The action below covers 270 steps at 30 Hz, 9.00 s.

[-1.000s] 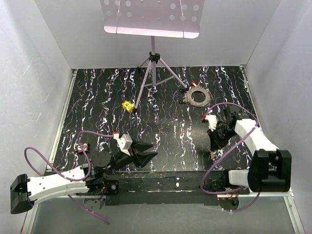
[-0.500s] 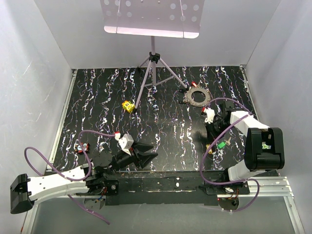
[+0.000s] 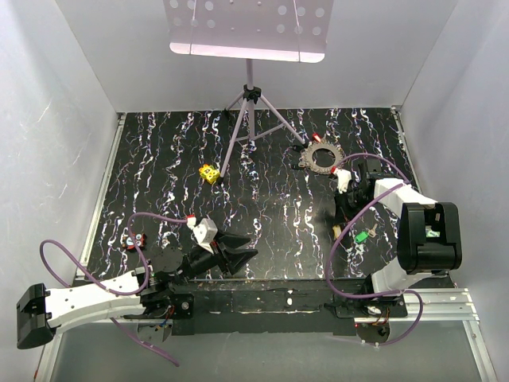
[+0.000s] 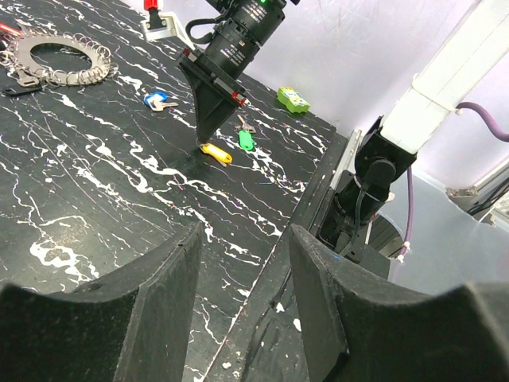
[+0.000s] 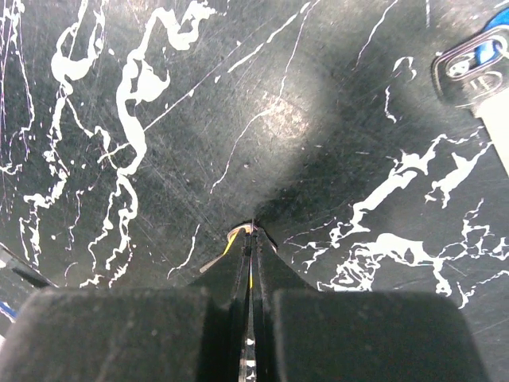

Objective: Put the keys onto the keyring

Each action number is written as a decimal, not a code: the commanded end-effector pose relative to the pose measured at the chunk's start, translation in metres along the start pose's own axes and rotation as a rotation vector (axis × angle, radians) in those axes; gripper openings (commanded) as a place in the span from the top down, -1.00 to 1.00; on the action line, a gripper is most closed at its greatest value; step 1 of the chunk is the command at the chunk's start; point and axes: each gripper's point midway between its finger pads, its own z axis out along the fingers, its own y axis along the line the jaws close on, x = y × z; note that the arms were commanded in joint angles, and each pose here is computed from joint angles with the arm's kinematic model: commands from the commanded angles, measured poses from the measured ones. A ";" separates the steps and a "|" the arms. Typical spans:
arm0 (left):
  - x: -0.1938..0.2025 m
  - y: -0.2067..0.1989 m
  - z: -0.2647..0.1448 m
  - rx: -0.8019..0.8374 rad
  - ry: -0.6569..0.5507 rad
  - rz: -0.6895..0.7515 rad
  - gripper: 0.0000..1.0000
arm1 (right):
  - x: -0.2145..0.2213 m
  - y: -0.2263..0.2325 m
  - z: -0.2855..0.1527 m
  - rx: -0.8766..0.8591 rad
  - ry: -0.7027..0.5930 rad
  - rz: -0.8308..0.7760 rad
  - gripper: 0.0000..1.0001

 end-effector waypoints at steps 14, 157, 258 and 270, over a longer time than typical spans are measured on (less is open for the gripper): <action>0.001 0.003 -0.001 -0.010 -0.014 -0.012 0.06 | -0.022 -0.007 0.004 0.016 -0.061 0.017 0.97; 0.040 0.085 0.023 -0.450 0.260 -0.074 -0.96 | -0.178 -0.151 0.009 -0.117 -0.196 0.738 0.59; 0.002 0.064 0.008 -0.368 0.145 -0.125 -0.91 | -0.221 -0.030 -0.159 -0.355 -0.565 0.372 0.97; -0.007 0.063 -0.005 -0.368 0.110 -0.123 -0.89 | -0.210 0.047 -0.141 -0.350 -0.493 0.156 0.97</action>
